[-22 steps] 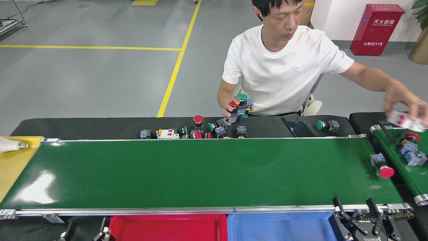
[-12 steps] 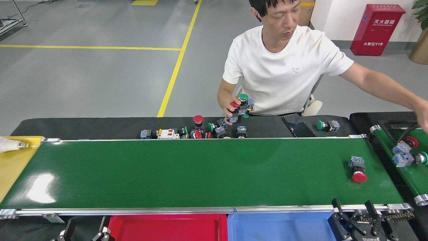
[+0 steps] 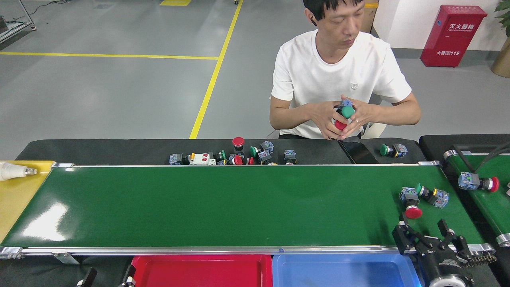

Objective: Pick switch part from conveyor to tray

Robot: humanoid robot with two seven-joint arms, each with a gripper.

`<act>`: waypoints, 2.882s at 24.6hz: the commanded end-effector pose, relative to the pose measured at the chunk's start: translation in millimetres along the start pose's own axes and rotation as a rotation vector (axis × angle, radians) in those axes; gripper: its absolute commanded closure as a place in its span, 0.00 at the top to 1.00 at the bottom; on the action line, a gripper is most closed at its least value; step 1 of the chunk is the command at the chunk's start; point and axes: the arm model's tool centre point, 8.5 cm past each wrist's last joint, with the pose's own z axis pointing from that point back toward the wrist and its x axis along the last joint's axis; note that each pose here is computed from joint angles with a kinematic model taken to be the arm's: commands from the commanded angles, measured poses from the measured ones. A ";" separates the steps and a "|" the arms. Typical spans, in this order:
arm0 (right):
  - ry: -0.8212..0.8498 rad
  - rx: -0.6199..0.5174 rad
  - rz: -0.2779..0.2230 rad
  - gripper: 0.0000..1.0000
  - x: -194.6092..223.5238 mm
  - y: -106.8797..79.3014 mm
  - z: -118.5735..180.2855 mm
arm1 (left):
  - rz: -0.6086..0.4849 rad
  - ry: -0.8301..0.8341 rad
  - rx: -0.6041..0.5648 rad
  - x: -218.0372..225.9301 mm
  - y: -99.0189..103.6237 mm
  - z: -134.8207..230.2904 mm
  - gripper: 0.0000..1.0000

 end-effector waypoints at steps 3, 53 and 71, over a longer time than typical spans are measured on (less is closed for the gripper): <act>-0.024 0.015 -0.004 0.98 24.1 -1.7 -24.9 | -0.017 0.004 0.039 -6.7 11.1 -2.6 1.00; -0.309 -0.103 -0.159 0.96 160.1 -44.6 25.1 | -0.074 -0.057 0.093 16.6 10.4 -5.9 1.00; -0.134 -0.080 -0.059 0.96 161.8 8.2 20.7 | -0.075 -0.041 0.087 12.4 8.3 -1.7 1.00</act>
